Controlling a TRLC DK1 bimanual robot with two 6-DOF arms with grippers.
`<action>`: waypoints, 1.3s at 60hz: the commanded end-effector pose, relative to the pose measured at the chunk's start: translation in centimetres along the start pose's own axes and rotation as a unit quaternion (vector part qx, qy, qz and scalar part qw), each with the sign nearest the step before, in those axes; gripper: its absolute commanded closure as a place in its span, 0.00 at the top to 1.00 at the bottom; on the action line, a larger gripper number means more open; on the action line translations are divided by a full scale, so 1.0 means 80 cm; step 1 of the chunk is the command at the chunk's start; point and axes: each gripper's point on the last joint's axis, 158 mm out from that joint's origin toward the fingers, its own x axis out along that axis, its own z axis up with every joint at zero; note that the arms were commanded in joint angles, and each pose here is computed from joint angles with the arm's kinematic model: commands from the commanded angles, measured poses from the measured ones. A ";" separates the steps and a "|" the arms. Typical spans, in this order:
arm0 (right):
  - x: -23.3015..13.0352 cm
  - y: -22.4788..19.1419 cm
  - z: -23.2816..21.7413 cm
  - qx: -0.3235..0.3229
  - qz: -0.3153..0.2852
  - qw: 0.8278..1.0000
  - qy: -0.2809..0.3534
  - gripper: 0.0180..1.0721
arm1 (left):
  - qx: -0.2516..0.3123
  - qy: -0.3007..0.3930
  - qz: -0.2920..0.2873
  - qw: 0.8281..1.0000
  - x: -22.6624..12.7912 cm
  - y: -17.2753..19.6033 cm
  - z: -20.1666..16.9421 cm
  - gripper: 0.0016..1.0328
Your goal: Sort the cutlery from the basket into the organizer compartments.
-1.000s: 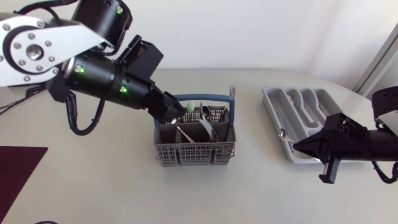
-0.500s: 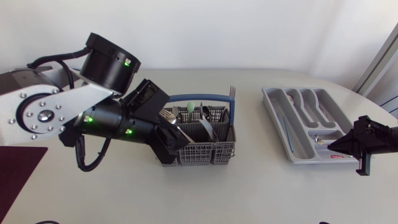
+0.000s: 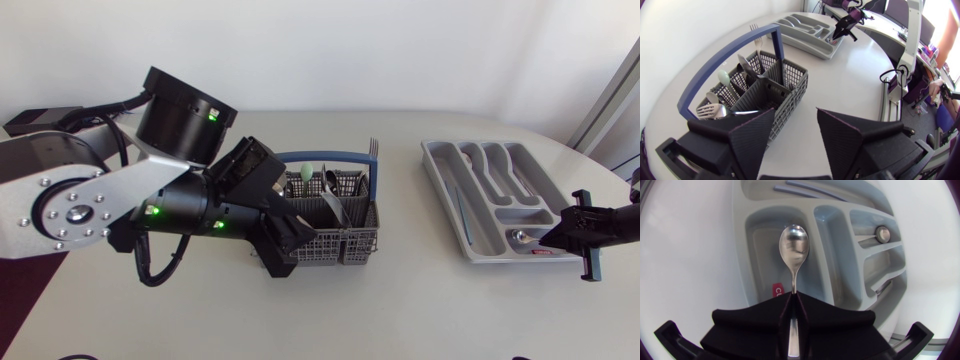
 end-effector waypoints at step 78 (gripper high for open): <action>-0.084 0.077 0.168 0.078 0.010 0.991 -0.106 0.68 | 0.019 0.005 -0.003 1.000 0.057 -0.019 0.006 0.58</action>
